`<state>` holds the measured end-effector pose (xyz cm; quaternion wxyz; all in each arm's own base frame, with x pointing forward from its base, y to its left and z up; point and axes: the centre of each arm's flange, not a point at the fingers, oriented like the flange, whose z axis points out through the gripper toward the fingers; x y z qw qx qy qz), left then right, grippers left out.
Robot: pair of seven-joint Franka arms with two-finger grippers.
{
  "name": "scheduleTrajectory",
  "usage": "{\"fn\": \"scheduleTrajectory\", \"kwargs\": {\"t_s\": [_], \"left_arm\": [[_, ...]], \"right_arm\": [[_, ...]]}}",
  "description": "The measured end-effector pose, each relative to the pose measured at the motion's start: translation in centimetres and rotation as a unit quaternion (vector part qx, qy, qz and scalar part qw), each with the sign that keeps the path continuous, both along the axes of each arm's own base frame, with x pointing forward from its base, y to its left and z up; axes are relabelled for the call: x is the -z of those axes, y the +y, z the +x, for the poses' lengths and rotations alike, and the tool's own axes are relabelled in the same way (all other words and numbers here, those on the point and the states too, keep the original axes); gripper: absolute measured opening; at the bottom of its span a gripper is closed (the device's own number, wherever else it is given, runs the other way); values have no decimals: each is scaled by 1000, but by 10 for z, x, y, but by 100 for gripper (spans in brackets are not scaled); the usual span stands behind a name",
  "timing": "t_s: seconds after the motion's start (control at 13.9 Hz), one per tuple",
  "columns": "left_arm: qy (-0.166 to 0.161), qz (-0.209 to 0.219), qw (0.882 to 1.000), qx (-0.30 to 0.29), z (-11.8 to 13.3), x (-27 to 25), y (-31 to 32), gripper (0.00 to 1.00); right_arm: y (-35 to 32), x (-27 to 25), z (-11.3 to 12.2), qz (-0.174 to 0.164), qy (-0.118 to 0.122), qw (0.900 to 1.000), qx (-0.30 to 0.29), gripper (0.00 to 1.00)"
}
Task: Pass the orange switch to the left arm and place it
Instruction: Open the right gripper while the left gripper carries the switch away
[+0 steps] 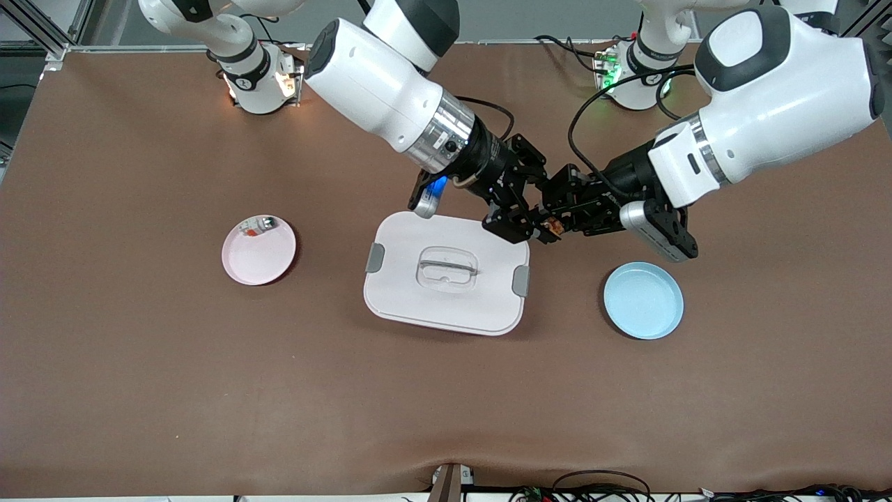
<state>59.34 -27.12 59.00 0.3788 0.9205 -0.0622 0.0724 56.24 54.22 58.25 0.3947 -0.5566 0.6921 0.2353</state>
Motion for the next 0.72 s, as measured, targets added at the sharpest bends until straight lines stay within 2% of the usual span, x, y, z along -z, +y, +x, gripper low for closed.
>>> {"fn": "scheduleTrajectory", "kwargs": {"t_s": [0.07,0.14,0.29,0.43,0.58,0.72], "left_arm": [[-1,0,1000,1,0,0,0,41],[-2,2,1000,0,1,0,1,41],[-7,5,1000,-4,4,-1,9,41],[-20,20,1000,-1,7,-2,17,41],[-33,47,998,4,9,0,21,41],[-61,96,993,23,10,4,26,41]], "right_arm": [[0,0,0,0,0,1000,0,73],[0,0,0,0,0,1000,0,78],[-1,0,1,-1,-1,1000,1,98],[-4,2,4,-7,-4,1000,-2,100],[-7,10,5,-39,-16,998,-43,100],[-16,21,10,-81,-30,991,-103,100]]}}
